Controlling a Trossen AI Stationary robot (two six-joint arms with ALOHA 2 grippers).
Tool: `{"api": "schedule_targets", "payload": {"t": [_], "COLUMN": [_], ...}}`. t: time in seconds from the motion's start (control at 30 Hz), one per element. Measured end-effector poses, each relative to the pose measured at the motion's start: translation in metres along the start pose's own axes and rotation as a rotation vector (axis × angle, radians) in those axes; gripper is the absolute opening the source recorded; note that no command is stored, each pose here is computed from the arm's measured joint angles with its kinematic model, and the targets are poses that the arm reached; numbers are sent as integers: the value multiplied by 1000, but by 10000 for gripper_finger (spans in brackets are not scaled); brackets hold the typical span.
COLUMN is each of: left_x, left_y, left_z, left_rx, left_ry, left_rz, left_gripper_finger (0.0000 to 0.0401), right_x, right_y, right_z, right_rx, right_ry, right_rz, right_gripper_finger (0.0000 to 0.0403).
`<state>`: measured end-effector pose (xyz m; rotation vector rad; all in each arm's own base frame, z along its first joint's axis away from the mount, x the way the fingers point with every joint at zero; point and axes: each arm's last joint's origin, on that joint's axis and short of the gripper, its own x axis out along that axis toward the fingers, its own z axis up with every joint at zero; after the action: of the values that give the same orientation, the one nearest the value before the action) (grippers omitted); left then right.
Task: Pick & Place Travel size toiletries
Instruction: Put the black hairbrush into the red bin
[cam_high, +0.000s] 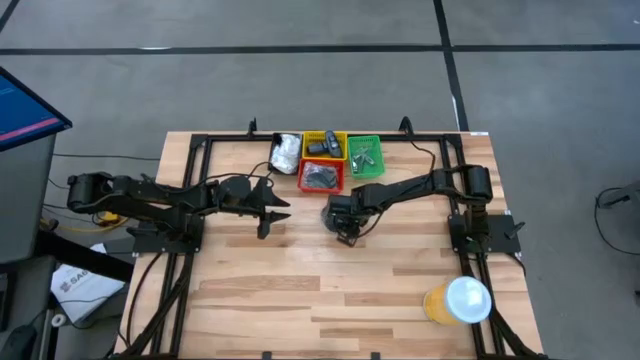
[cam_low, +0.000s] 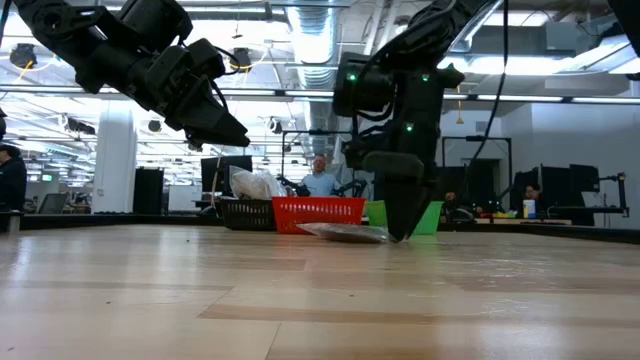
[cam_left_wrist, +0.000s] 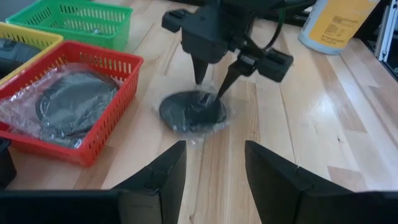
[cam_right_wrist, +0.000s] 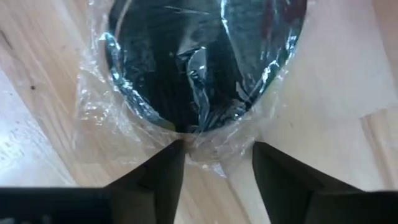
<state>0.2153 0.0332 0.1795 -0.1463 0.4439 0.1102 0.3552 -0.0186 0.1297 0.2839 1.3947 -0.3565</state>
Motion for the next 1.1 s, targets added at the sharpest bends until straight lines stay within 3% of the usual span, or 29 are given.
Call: {"api": "schedule_targets", "payload": {"t": [0.13,0.37,0.63,1.1], "left_x": [1,1,1,1], "left_y": [-1,-1,-1,-1], "left_z": [0,0,0,0], "left_rx": [2,3,3,3], "left_ry": [2,-1,-1,-1], "left_rz": [-4,-4,-4,-5], "left_gripper_finger": [154,154,154,154], "right_x": [0,-2,-6,-43], "right_y": [0,0,0,5], "right_z": [1,0,2,33], "right_rx": [0,0,1,-60], "right_ry": [-9,-17,-22,-122], "right_rz": [3,0,3,34], "right_gripper_finger": [139,11,5,1]}}
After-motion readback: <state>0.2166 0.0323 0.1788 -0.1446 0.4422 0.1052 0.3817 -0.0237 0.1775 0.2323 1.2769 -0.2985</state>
